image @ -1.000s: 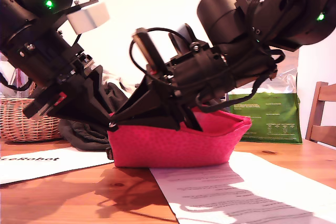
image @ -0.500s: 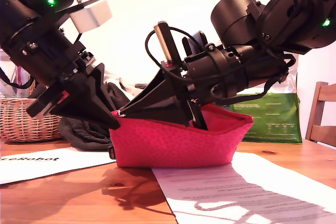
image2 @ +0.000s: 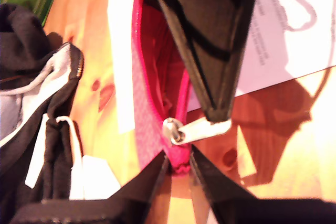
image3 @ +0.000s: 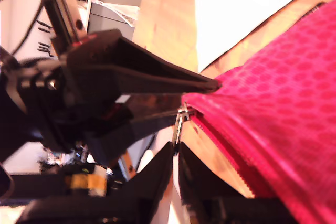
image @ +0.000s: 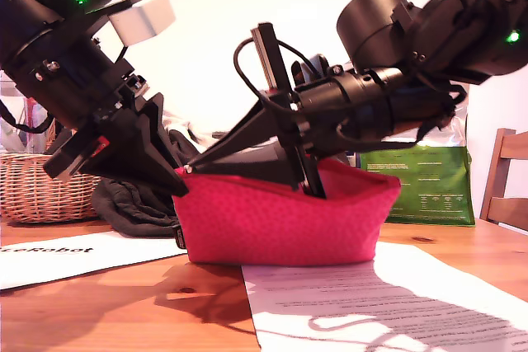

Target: Close the zipper in the zip bag in front of you

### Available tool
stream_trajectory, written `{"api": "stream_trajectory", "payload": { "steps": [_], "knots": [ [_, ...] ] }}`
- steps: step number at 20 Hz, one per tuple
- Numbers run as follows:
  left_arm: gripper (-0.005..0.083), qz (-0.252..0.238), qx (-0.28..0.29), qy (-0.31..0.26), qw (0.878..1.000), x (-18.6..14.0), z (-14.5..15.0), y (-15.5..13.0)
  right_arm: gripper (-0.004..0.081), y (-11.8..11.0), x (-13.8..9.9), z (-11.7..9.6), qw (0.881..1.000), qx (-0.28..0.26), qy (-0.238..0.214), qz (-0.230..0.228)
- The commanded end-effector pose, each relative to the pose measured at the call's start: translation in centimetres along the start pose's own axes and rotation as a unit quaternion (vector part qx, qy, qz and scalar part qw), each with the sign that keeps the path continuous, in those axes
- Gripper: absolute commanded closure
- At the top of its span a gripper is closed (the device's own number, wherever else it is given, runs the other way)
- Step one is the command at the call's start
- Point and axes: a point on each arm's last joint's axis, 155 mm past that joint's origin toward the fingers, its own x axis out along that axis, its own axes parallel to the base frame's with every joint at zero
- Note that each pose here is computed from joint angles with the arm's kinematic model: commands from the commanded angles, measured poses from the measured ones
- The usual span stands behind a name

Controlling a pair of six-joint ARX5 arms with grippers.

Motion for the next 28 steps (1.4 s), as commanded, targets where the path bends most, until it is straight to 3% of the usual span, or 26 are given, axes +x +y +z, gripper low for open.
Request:
{"api": "stream_trajectory", "payload": {
  "steps": [1, 6, 13, 20, 28],
  "knots": [
    [0.0795, 0.006, -0.007, 0.014, 1.0, 0.1, -0.9, 0.3, 0.0783, 2.9, 0.6, 1.1, 0.999, -0.032, 0.005, 0.037],
    [0.0795, 0.006, -0.007, 0.014, 1.0, 0.1, -0.9, 0.3, 0.0783, 4.0, 0.7, 2.5, 0.999, -0.026, -0.006, 0.042],
    [0.0795, 0.004, -0.006, 0.012, 1.0, 0.1, -0.7, 0.2, 0.0783, 3.1, 0.7, 3.8, 0.999, -0.001, -0.04, 0.018],
    [0.0795, -0.005, -0.012, -0.002, 1.0, 0.2, -0.2, -0.1, 0.0783, 2.9, 0.7, 4.0, 0.999, -0.017, -0.046, 0.011],
    [0.0795, -0.037, -0.029, -0.014, 0.999, 0.1, 0.1, -1.5, 0.0783, -0.7, 0.5, 2.7, 0.997, -0.051, -0.027, -0.059]
  ]
}}
